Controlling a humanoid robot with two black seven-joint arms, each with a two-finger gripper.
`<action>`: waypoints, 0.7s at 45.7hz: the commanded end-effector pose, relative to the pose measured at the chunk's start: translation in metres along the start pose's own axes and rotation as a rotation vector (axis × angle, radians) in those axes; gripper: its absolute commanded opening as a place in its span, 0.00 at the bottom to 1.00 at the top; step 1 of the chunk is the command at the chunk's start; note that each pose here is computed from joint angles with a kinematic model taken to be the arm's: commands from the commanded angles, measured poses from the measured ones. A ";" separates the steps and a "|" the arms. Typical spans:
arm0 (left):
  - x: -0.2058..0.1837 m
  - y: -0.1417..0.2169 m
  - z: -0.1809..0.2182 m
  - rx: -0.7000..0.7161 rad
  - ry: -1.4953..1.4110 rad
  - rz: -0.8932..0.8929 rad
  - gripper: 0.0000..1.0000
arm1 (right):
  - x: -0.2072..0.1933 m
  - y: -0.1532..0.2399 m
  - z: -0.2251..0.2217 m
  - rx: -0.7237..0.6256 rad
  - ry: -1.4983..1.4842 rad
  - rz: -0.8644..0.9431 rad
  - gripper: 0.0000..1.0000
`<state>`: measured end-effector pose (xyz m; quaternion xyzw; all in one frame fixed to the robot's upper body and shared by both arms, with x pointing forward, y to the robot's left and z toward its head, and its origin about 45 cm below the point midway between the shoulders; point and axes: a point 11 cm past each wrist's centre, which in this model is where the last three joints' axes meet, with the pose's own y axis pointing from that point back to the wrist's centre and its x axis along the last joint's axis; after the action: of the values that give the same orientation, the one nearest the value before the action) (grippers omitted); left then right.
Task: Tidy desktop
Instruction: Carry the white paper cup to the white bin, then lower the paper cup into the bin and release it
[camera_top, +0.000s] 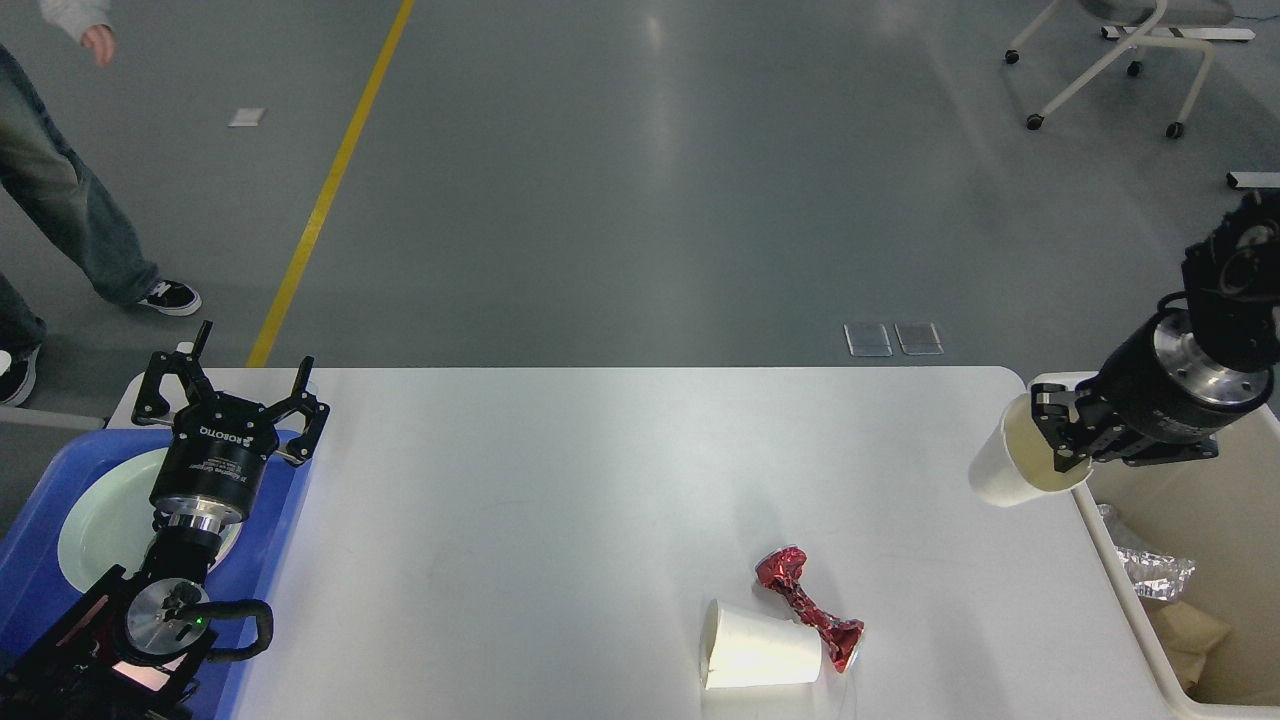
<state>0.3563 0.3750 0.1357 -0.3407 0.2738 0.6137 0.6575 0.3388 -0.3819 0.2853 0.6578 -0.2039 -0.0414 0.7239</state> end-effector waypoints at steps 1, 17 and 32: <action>0.000 0.000 0.000 0.001 0.000 0.000 0.96 | 0.024 -0.034 0.053 -0.075 -0.117 0.090 0.00; 0.000 0.000 0.000 0.001 0.000 0.000 0.96 | 0.013 -0.135 0.146 -0.251 -0.261 0.291 0.00; 0.000 0.000 0.000 -0.002 0.000 0.000 0.96 | -0.036 -0.225 0.169 -0.338 -0.307 0.470 0.00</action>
<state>0.3563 0.3751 0.1358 -0.3411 0.2734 0.6138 0.6574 0.3027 -0.5594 0.0919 0.4643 -0.4279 -0.0182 0.7752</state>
